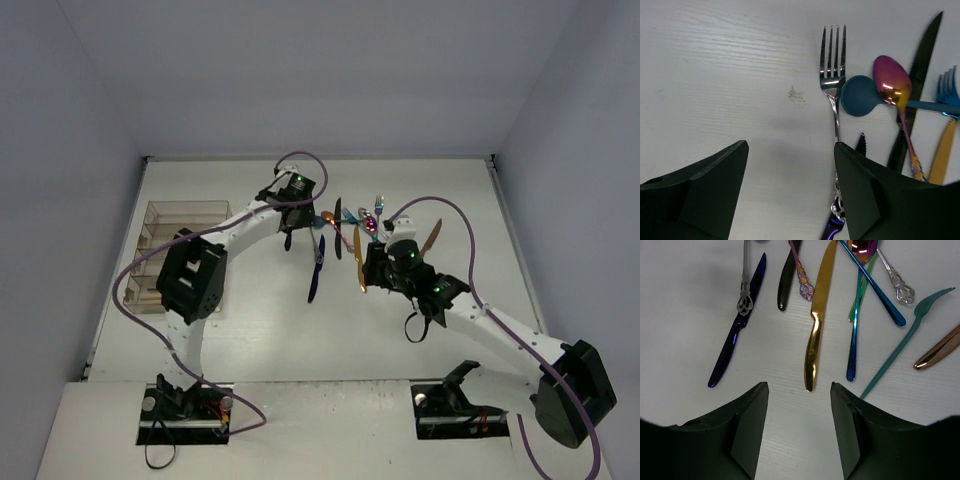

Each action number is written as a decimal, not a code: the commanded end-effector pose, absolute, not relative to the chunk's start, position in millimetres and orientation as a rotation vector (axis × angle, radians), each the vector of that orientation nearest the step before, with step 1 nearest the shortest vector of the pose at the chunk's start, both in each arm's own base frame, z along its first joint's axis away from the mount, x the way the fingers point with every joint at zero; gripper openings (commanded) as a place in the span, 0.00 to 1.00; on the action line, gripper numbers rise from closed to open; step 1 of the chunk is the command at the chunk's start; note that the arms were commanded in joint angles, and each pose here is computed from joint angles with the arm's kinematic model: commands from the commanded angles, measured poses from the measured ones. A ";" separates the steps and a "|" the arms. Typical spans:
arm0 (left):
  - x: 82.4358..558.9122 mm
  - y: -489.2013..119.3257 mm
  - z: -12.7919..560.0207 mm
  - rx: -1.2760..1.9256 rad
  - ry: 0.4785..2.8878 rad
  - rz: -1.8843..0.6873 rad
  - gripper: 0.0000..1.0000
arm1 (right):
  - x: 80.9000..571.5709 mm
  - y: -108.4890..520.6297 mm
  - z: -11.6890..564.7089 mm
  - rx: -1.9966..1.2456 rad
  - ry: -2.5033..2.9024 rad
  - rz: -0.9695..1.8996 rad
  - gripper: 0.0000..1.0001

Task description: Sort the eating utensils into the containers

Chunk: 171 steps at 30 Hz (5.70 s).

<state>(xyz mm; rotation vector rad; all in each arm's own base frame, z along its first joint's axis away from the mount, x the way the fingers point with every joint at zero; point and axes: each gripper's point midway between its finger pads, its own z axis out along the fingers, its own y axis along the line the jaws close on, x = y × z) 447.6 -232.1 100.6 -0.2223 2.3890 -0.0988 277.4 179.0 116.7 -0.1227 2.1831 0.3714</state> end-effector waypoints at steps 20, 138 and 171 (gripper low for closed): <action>474.4 -279.5 98.7 -0.302 2.301 -0.267 0.62 | 278.6 178.1 128.5 -0.085 2.151 0.405 0.50; 388.7 -91.2 216.9 -0.439 2.090 -0.482 0.70 | 345.5 105.2 65.7 0.403 2.278 0.068 0.42; 335.9 -233.7 262.9 0.108 2.109 -0.812 0.70 | 334.3 141.1 149.1 0.101 2.039 0.175 0.00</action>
